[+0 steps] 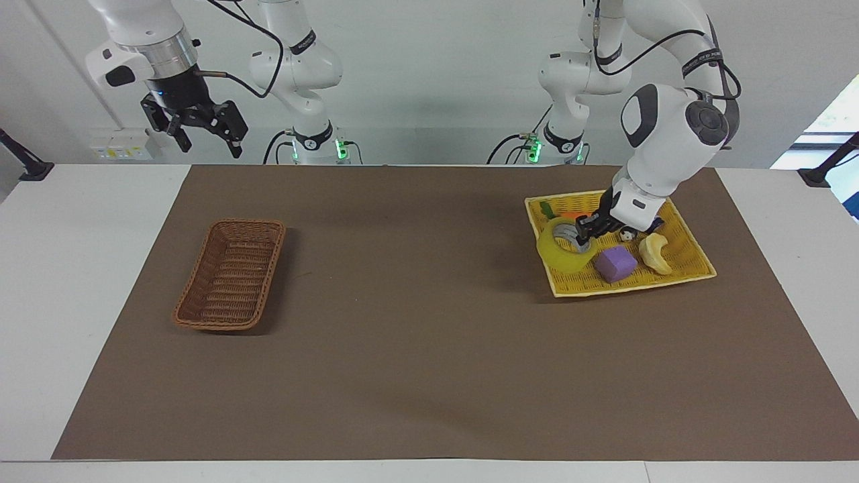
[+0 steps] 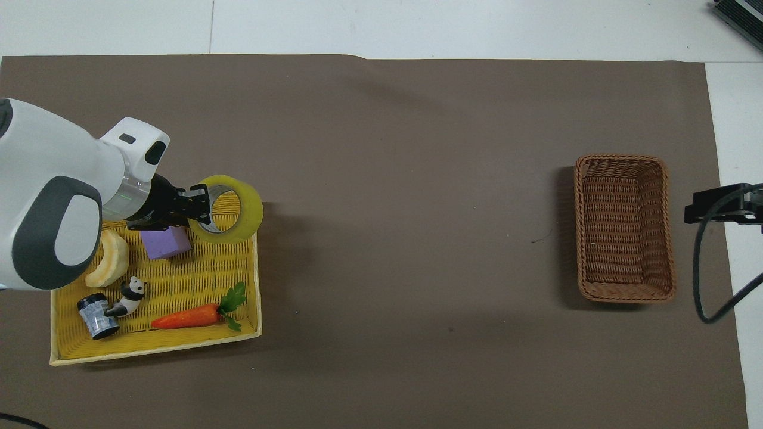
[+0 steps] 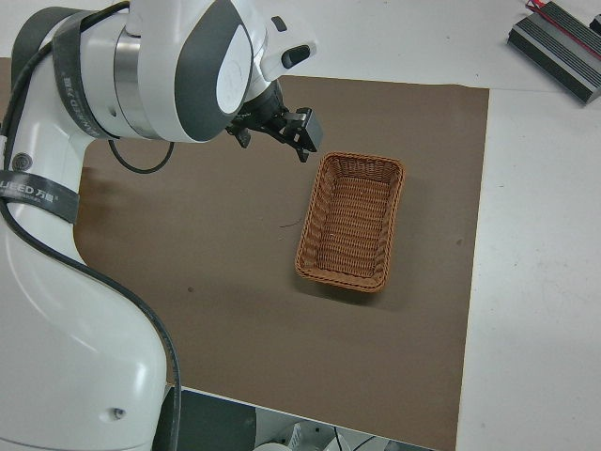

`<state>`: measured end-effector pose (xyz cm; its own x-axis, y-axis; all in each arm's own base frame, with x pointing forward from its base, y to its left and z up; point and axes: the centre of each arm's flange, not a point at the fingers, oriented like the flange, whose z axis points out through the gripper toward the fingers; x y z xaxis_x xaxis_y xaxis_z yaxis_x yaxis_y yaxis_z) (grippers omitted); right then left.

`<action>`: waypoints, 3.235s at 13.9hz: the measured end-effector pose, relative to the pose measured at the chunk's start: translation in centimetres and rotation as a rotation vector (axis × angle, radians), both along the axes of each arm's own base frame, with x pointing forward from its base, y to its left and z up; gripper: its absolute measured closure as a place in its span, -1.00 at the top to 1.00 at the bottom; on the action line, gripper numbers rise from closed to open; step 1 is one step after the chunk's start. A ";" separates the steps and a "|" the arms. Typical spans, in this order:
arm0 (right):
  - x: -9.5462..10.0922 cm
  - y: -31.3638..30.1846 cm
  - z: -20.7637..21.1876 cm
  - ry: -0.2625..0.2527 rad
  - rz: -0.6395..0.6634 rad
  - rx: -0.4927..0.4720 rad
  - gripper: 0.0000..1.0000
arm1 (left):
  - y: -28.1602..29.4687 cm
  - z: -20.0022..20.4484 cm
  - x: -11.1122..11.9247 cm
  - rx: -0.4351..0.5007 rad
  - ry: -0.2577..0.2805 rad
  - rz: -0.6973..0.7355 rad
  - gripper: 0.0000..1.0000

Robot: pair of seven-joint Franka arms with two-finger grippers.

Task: Move tape to another basket
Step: 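Lift the tape roll with the left gripper toward the table center, then hold the tape with the left gripper while the right gripper reaches it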

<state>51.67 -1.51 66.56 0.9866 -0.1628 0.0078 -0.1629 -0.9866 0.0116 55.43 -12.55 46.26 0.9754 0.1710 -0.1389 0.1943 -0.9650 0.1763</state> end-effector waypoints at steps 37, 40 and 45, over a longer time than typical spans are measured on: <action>0.4 1.7 -1.5 -0.007 0.057 0.053 1.00 | -13.4 13.6 -7.3 -0.509 -0.155 -0.218 -0.56; 1.6 3.7 -4.2 -0.019 0.078 0.126 1.00 | -13.4 13.6 -7.4 -0.509 -0.155 -0.219 -0.56; 2.3 7.7 -5.0 -0.018 0.091 0.354 1.00 | -13.4 13.5 -7.4 -0.509 -0.153 -0.219 -0.56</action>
<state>53.93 6.22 61.56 0.9974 -0.0697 -0.0160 -0.0710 -0.9395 -0.3350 48.05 -25.97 59.80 0.9960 -0.0890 -0.0048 -0.0654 -0.7661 0.6394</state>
